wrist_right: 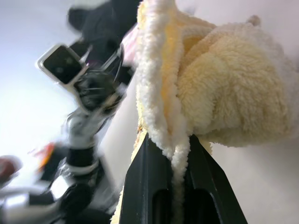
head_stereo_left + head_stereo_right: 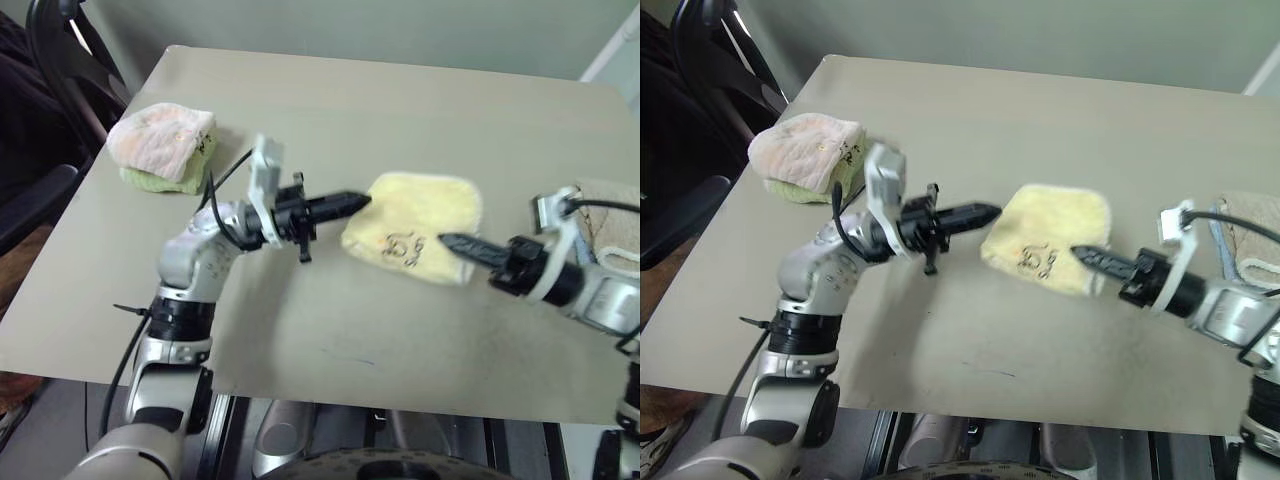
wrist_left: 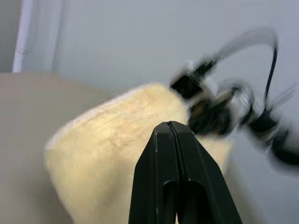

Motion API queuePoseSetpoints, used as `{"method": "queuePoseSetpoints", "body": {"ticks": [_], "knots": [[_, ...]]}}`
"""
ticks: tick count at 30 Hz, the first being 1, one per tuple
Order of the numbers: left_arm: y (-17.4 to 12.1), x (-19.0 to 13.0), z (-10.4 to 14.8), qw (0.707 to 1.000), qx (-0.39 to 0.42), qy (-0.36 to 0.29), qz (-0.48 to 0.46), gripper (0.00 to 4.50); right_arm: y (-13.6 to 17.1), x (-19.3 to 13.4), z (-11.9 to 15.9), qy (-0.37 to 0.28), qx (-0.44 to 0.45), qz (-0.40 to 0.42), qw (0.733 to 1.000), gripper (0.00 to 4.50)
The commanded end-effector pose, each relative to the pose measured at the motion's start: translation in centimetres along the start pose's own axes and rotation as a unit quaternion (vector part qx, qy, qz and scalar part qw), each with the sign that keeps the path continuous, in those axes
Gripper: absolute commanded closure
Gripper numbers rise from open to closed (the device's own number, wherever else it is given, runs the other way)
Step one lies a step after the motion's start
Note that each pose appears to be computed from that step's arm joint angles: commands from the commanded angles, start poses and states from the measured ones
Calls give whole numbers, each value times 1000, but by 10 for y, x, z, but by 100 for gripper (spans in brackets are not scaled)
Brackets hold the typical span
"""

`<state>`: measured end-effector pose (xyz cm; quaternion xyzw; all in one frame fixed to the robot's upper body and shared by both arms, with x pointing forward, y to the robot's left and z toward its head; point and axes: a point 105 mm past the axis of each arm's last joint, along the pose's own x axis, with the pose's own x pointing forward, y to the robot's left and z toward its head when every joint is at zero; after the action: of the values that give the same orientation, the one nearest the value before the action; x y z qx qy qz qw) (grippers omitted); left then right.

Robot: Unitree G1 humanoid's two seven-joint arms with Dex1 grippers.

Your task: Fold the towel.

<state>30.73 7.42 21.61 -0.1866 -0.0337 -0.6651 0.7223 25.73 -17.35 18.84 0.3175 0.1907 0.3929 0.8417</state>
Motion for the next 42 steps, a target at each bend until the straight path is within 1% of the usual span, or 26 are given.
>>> {"method": "queuePoseSetpoints", "body": {"ticks": [1,3,4,6,8,13,16,18,20,22,24,28,31,33,37,42], "knots": [[-18,2,7,997,-67,-16,-43,450,7,-15,38,-91,-31,-30,995,446],[-17,2,1,997,-73,-10,-38,450,3,-26,59,-147,-42,-61,986,446],[-15,2,-4,997,-73,-5,-33,450,0,-33,73,-188,-42,-79,978,446],[-13,2,-12,996,-79,-3,-28,450,-7,-49,98,-269,-36,-116,956,446],[-11,3,-18,996,-82,-2,-28,450,-15,-62,112,-329,-25,-150,932,446],[-7,4,-31,995,-91,1,-29,450,-38,-90,126,-430,-6,-227,874,446],[-6,2,-43,996,-84,18,-29,450,-54,-105,126,-465,22,-257,847,446],[-6,1,-50,996,-75,30,-30,450,-58,-113,126,-482,30,-266,834,446],[-5,0,-53,996,-73,31,-28,450,-63,-127,129,-505,32,-281,815,446],[-3,-2,-57,997,-71,35,-26,450,-70,-143,129,-523,41,-297,798,446],[-2,-3,-58,997,-71,35,-24,450,-73,-153,129,-530,46,-306,789,446],[-1,-5,-62,997,-67,37,-21,450,-80,-160,125,-528,57,-315,787,446],[-3,-5,-65,997,-63,45,-23,450,-103,-169,102,-511,84,-357,778,446],[-3,-5,-65,997,-61,45,-22,450,-110,-171,93,-508,100,-362,775,446],[-3,-3,-65,997,-56,47,-20,450,-114,-165,87,-500,113,-358,781,446],[-3,-1,-65,997,-49,55,-21,450,-128,-170,80,-490,133,-380,773,446]]}}
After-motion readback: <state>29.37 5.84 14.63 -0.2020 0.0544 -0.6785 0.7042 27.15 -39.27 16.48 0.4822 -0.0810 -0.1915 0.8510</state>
